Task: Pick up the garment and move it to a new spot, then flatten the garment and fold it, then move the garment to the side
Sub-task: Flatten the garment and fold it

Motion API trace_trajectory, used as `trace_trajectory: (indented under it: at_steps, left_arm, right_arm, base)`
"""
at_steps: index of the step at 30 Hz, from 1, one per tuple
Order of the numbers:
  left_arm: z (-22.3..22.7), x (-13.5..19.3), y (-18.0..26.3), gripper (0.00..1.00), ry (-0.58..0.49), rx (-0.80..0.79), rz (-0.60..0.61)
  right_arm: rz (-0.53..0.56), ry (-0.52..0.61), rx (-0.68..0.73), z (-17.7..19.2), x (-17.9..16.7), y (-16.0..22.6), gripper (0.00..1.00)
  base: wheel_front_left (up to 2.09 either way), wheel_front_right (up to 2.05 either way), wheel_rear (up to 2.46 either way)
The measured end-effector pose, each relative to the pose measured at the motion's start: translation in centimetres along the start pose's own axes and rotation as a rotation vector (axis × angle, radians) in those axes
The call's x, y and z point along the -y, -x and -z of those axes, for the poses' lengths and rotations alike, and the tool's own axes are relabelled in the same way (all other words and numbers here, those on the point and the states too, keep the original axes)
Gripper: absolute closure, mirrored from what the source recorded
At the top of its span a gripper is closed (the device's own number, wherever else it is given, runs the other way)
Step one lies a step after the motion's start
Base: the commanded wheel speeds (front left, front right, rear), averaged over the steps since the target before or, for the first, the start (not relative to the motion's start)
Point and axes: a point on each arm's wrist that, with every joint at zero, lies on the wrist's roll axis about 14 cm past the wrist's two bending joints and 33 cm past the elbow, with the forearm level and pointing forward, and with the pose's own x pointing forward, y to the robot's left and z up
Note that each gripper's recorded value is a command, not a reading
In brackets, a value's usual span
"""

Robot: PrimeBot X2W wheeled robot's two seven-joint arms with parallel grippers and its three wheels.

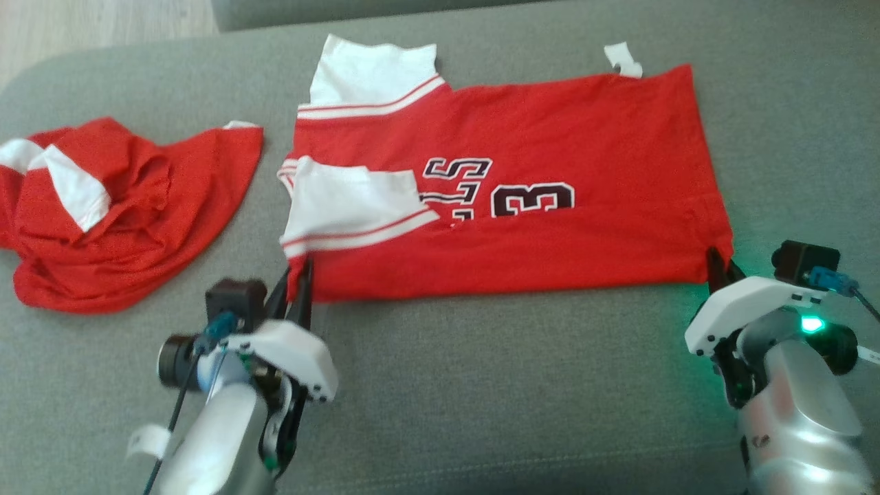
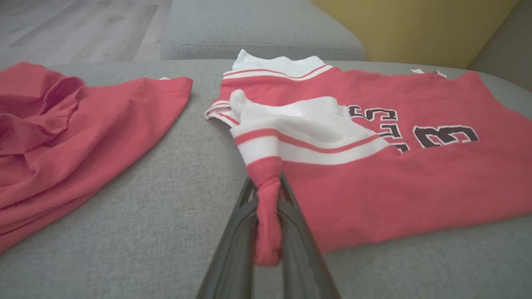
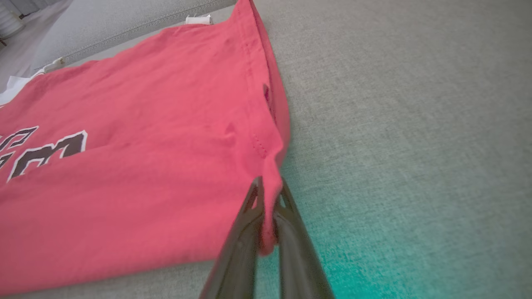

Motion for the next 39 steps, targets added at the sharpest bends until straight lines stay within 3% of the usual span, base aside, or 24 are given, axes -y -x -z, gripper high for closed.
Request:
trace_trajectory:
  at_steps: [25, 27, 28, 29, 30, 35, 39]
  left_arm:
    - [4.0, 1.5, 7.8, 1.0, -0.018, -0.17, 0.052]
    - [4.1, 1.7, 7.7, 1.0, -0.018, -0.178, 0.059]
    - [4.1, 1.8, 7.7, 0.95, -0.014, -0.184, 0.06]
    - [4.3, 1.8, 7.7, 0.36, -0.013, -0.197, 0.057]
    - [4.5, 1.8, 7.7, 0.0, -0.015, -0.213, 0.055]
    - [5.4, 1.1, 7.7, 0.0, -0.034, -0.266, 0.033]
    - [2.7, 0.2, 6.2, 0.0, -0.051, -0.149, 0.008]
  right_arm:
    - [0.03, -0.055, -0.144, 4.2, 4.3, 9.4, 1.0]
    - [0.033, -0.065, -0.128, 3.8, 4.3, 9.6, 0.0]
    - [0.034, -0.071, -0.119, 3.6, 4.3, 9.7, 0.0]
    - [0.034, -0.07, -0.108, 3.3, 4.2, 9.7, 0.0]
    - [0.042, -0.067, -0.089, 2.8, 4.4, 9.7, 0.0]
    - [0.06, -0.057, 0.013, 0.6, 4.8, 9.7, 0.0]
    - [0.042, -0.052, 0.105, -1.3, 3.9, 9.1, 0.0]
  base:
    - [0.0, 0.0, 0.0]
    - [0.0, 0.0, 0.0]
    - [0.0, 0.0, 0.0]
    - [0.0, 0.0, 0.0]
    - [0.0, 0.0, 0.0]
    - [0.0, 0.0, 0.0]
    - [0.0, 0.0, 0.0]
